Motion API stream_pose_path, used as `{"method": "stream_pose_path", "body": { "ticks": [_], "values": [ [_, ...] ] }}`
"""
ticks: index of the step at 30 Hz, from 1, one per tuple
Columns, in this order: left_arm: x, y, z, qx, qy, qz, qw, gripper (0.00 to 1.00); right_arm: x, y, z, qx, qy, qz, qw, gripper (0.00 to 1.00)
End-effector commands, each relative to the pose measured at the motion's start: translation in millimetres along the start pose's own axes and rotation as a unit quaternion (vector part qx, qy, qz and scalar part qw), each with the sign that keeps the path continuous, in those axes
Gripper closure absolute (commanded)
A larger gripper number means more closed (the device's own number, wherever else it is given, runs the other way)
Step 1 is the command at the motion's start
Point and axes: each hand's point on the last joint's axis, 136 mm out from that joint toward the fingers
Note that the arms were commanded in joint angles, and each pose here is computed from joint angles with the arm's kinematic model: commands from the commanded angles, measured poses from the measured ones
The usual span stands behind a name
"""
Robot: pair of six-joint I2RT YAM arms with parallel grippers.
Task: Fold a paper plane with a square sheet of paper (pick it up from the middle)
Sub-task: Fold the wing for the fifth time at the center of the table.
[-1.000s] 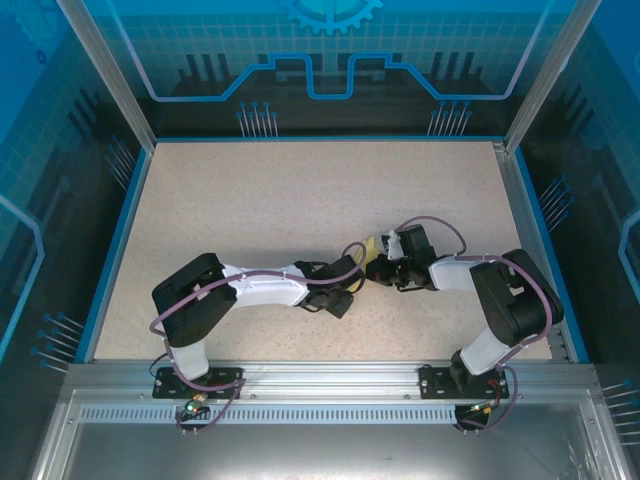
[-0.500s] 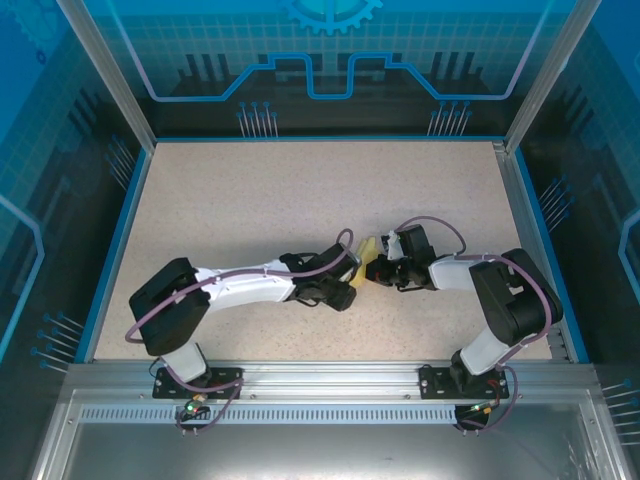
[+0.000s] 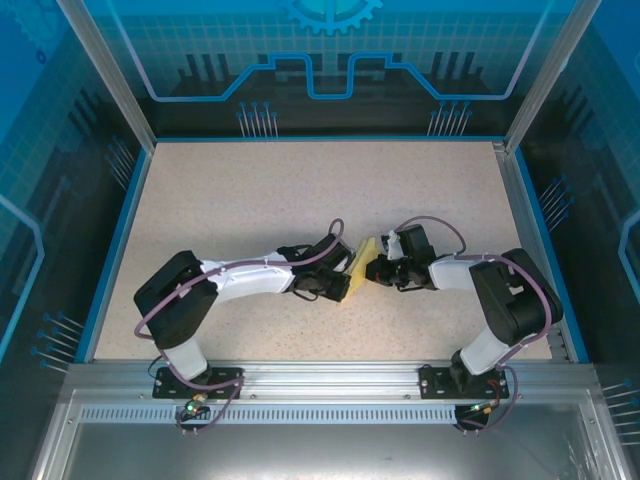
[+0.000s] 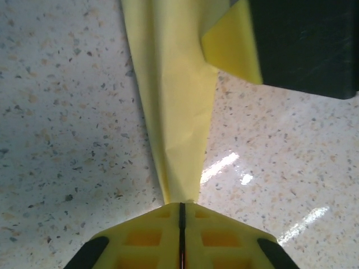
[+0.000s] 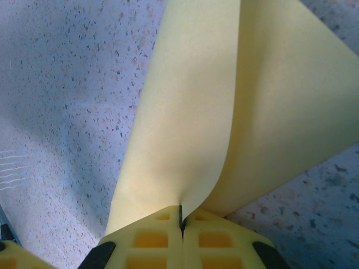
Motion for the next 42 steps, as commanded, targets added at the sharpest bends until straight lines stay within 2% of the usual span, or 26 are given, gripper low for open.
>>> {"method": "stream_pose_path", "body": {
  "ticks": [1,4,29,42],
  "values": [
    [6,-5,1,0.003,0.007,-0.012,1.0,0.95,0,-4,6,0.0,0.001,-0.01,1.0,1.0],
    [10,-6,1,0.003,0.01,-0.016,1.0,0.98,0,-5,6,0.0,0.002,-0.01,1.0,1.0],
    [17,-12,-2,0.007,0.012,-0.039,0.999,0.98,2,-6,3,0.0,0.005,-0.013,1.0,1.0],
    [27,-3,-8,0.013,0.024,-0.018,0.999,0.99,3,-3,4,-0.001,0.007,-0.01,1.0,1.0]
  ]
}}
Point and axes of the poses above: each hand's point on the last joint's axis, 136 mm out from that joint toward the fingers, its own x axis out along the fingers, its own y axis along the line the jaws close on, z = x × y, and after that the axes turned 1 degree about -x, right-handed
